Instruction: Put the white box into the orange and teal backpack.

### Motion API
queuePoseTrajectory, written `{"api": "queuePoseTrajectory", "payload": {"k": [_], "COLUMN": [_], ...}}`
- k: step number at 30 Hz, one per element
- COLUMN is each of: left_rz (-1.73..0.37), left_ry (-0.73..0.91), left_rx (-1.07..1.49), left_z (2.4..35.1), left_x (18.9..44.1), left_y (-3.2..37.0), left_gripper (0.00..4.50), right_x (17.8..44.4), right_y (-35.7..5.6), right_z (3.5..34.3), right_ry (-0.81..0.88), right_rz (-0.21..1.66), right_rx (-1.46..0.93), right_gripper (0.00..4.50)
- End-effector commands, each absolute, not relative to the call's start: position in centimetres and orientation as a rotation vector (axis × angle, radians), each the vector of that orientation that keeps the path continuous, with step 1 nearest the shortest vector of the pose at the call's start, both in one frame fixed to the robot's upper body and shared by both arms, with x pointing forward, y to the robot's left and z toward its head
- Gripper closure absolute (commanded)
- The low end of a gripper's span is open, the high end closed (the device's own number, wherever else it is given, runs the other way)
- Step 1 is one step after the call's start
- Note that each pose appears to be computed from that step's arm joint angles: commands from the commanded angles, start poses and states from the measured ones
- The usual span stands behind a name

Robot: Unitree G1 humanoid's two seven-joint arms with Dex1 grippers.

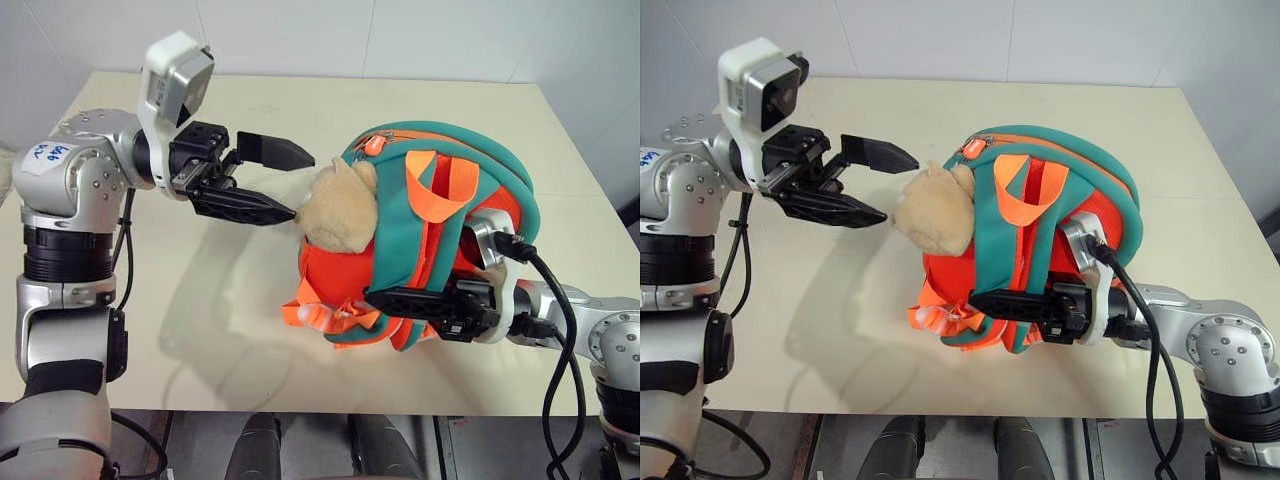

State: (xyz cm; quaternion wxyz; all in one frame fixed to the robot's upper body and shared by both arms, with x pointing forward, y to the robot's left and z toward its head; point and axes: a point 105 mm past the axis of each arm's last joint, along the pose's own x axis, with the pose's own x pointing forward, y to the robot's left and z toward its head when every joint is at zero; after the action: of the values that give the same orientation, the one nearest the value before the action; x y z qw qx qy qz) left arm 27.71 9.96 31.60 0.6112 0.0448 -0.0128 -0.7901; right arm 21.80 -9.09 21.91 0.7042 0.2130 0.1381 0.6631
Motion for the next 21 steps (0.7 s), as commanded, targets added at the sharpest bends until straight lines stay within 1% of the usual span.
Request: {"api": "queuePoseTrajectory", "payload": {"k": [1, 8, 9, 11, 12, 18, 19, 20, 21], "left_rz": [-1.866, -1.843, -1.828, -1.786, -1.775, -1.747, -1.738, -1.733, -1.720], "left_ry": [-0.058, -0.050, -0.055, -0.092, -0.102, -0.139, -0.145, -0.150, -0.166], "left_rx": [0.140, 0.229, 0.280, 0.328, 0.331, 0.365, 0.367, 0.367, 0.363], "left_z": [31.6, 29.8, 29.3, 29.2, 29.3, 30.1, 30.5, 30.7, 31.2], "left_x": [26.6, 27.4, 27.7, 28.4, 28.6, 28.9, 28.9, 29.0, 29.1], "left_y": [8.9, 7.6, 7.6, 7.3, 7.2, 8.0, 8.4, 8.6, 8.9], "left_gripper": [0.01, 0.01, 0.39, 0.81, 1.17, 2.90, 3.13, 3.50, 3.73], "right_x": [21.4, 21.5, 21.6, 21.6, 21.6, 21.6, 21.7, 21.7, 21.7], "right_y": [-8.9, -8.8, -8.7, -8.7, -8.7, -8.7, -8.7, -8.7, -8.7], "right_z": [22.8, 22.8, 22.9, 22.9, 22.9, 22.9, 22.9, 22.9, 22.9], "right_ry": [0.264, 0.248, 0.245, 0.240, 0.239, 0.235, 0.234, 0.234, 0.234], "right_rz": [1.518, 1.515, 1.514, 1.512, 1.511, 1.511, 1.510, 1.510, 1.510], "right_rx": [0.468, 0.469, 0.469, 0.470, 0.470, 0.469, 0.470, 0.470, 0.470], "right_gripper": [4.37, 4.37, 4.37, 4.37, 4.37, 4.37, 4.37, 4.37, 4.37]}}
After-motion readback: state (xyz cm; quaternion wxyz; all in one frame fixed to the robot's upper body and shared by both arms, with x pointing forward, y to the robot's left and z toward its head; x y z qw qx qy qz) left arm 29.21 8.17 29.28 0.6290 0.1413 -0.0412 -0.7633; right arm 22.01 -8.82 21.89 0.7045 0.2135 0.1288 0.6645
